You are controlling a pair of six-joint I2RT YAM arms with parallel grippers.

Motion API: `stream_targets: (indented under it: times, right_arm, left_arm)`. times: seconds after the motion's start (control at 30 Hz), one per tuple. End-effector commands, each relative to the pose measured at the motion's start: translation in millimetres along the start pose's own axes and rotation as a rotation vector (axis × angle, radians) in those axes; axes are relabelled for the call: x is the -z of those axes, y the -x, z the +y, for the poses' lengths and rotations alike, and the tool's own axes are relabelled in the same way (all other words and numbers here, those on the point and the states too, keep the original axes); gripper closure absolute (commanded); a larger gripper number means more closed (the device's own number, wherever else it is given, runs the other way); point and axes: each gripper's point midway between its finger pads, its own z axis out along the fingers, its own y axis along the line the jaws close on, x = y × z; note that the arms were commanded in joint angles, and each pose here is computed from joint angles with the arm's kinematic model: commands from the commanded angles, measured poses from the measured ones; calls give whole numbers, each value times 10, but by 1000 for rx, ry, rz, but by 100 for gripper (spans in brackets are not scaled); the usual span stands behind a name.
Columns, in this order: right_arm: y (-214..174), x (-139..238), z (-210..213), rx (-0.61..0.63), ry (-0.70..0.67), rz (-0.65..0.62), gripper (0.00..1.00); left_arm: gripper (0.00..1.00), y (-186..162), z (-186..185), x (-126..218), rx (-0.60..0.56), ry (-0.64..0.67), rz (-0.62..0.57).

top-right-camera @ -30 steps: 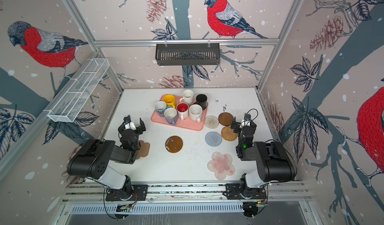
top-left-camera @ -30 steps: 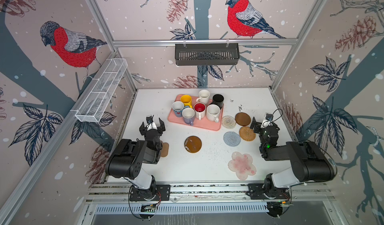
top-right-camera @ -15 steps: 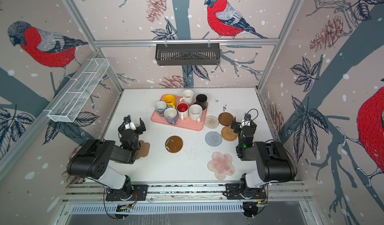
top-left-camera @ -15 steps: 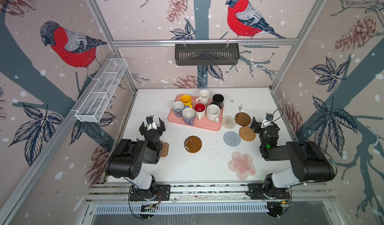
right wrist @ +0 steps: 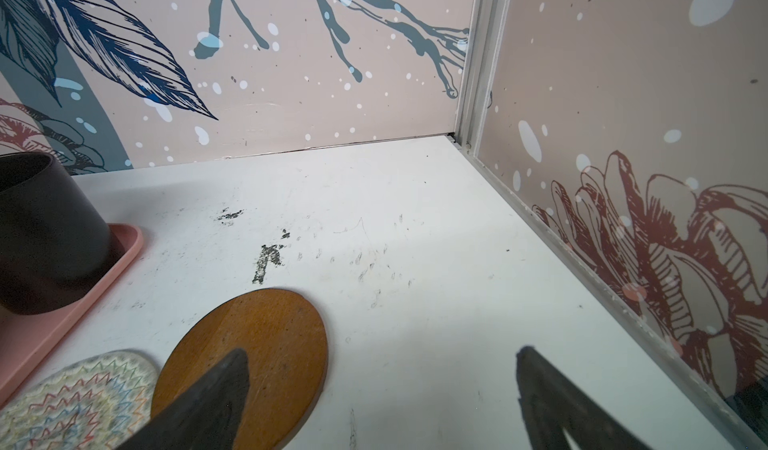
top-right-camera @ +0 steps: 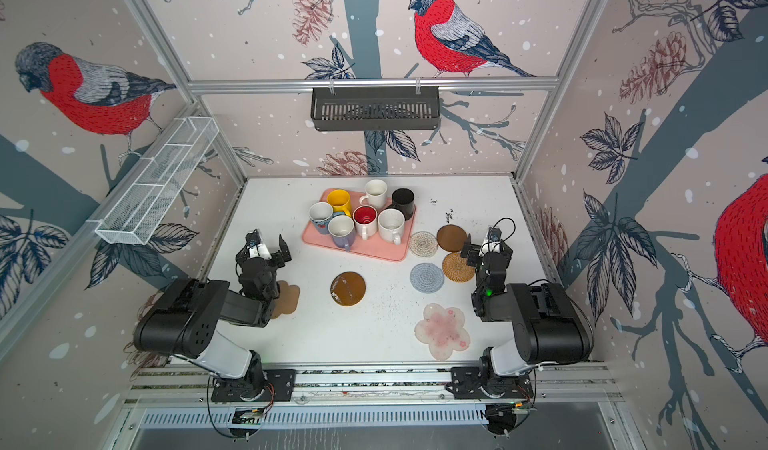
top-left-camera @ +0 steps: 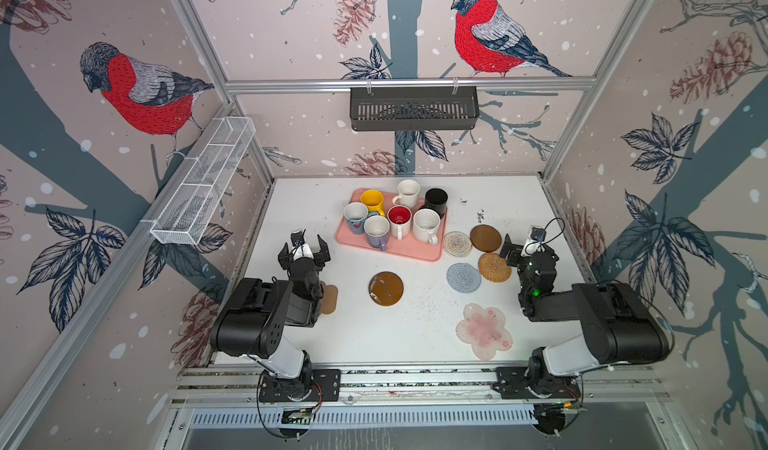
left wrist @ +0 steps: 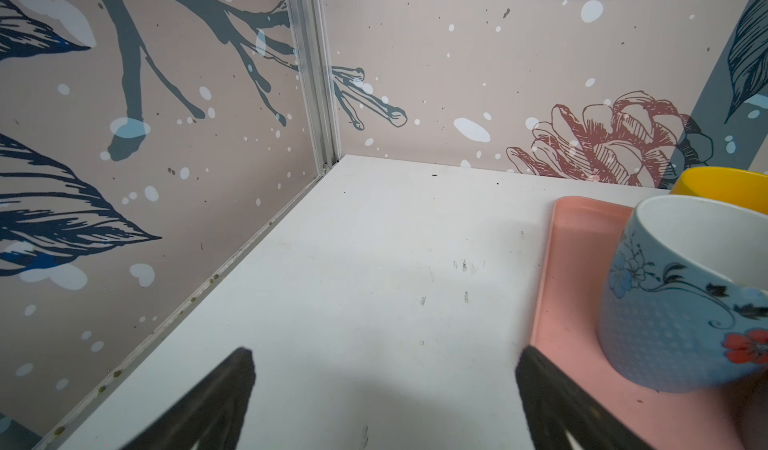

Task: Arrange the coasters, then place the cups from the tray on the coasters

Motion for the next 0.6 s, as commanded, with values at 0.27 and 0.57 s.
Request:
stream_targets:
  times: [0.27,0.57]
  right_arm:
    - [387,151,-226,-92,-178,-18,1]
    - [592,321,-295,-310,-209,-9,1]
  left_arm:
    - [3,385,-128,76,-47,7,-43]
    - [2,838,-291,133,63,-68,113]
